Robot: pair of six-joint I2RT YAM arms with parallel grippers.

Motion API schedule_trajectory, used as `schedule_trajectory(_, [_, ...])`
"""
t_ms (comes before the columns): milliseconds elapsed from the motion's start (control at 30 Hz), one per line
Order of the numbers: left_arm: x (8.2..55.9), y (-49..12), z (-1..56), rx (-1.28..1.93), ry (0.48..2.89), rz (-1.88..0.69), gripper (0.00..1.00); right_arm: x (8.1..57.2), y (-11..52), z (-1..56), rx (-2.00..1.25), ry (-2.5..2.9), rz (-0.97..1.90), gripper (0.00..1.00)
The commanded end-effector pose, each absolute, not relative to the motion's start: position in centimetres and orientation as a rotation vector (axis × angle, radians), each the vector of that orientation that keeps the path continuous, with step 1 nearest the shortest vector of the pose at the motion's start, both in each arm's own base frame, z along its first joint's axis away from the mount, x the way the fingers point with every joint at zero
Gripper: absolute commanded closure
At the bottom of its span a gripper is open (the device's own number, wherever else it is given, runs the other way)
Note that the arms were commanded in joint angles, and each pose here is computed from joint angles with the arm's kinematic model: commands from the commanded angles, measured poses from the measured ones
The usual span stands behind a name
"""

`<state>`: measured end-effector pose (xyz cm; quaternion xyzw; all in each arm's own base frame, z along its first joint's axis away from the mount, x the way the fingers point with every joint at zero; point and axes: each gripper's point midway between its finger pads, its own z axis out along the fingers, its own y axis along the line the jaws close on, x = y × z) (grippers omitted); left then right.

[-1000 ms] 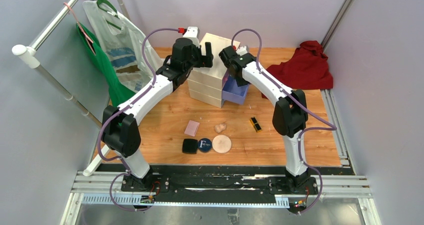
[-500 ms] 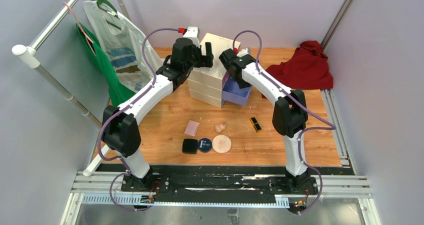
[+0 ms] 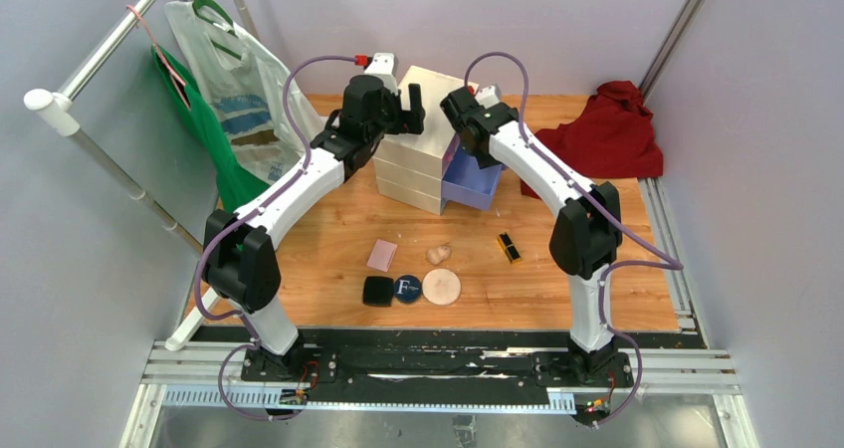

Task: Organize the makeup
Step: Open the drawer in the storage box.

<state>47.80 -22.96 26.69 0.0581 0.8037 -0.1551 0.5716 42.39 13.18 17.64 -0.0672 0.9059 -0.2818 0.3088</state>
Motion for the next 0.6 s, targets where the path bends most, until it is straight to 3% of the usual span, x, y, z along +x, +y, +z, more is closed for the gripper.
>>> schedule_trajectory(0, [45.6,-20.6,17.4,0.144,2.194,-0.252,0.02,42.6,11.5,22.5,-0.172,2.312,-0.772,0.33])
schedule_trajectory(567, [45.5,-20.5,17.3,0.154,2.201,-0.243,0.02,45.8,12.3,21.1,-0.151,2.324,-0.613,0.34])
